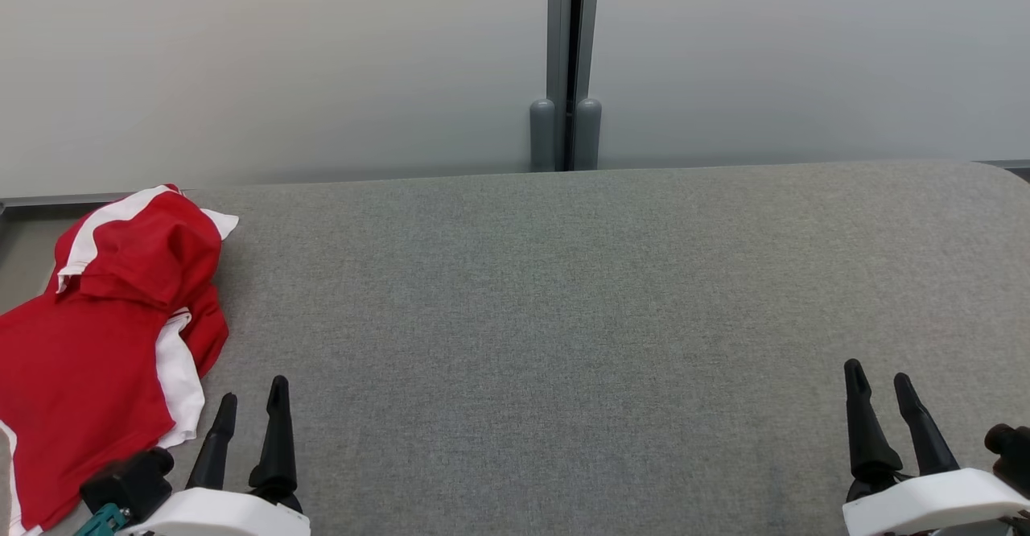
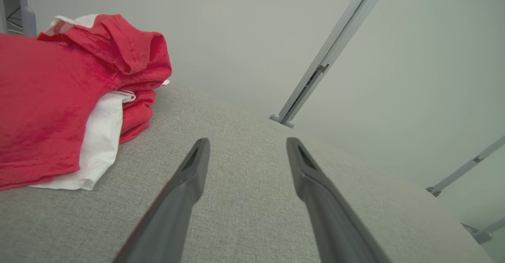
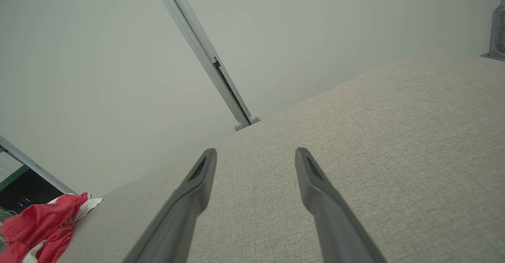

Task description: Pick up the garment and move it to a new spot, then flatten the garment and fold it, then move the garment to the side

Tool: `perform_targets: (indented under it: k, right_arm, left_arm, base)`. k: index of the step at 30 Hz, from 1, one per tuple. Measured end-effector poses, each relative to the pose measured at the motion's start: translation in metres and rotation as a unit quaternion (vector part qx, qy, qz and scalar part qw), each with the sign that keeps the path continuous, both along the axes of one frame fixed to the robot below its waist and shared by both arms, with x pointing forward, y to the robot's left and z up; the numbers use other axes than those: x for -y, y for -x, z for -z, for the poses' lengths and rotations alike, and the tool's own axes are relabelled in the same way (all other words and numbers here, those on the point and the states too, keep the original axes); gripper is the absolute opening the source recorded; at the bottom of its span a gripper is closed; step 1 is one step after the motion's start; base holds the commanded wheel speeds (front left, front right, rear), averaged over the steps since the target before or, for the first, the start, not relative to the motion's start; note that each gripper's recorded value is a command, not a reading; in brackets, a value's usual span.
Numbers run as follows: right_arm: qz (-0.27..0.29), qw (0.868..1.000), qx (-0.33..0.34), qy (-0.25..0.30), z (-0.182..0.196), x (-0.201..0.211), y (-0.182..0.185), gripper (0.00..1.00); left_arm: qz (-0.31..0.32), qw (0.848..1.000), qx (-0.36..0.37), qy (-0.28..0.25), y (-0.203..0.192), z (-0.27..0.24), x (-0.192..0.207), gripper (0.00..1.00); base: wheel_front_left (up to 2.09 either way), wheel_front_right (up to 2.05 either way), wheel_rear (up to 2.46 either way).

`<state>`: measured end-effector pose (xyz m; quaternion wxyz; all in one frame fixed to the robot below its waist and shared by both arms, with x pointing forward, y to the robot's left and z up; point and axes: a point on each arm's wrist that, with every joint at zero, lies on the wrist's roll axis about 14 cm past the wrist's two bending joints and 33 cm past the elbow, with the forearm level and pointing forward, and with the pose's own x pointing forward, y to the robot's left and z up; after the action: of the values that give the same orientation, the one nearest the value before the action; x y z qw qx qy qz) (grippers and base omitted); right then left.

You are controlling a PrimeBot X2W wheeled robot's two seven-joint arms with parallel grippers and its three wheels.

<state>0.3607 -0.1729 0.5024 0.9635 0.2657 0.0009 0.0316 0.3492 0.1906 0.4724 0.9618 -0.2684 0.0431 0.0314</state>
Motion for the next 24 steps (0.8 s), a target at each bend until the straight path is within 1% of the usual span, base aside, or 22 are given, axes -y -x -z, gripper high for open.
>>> perform_targets:
  k: [4,15,24]
  right_arm:
    - [-0.002,1.000,0.003,0.024,0.001,-0.001,0.001,1.00]
    - [-0.007,0.997,0.017,0.080,-0.002,-0.004,0.003,1.00]
    - [-0.011,0.992,0.030,0.119,-0.006,-0.006,0.003,1.00]
  left_arm:
    - [0.007,0.999,0.016,-0.033,-0.002,-0.009,0.001,1.00]
    - [0.012,0.995,0.017,-0.095,0.007,-0.007,0.000,1.00]
    - [0.026,0.988,0.015,-0.149,0.012,-0.002,0.000,1.00]
  base:
    - [0.00,0.00,0.00]
    - [0.00,0.00,0.00]
    - [0.00,0.00,0.00]
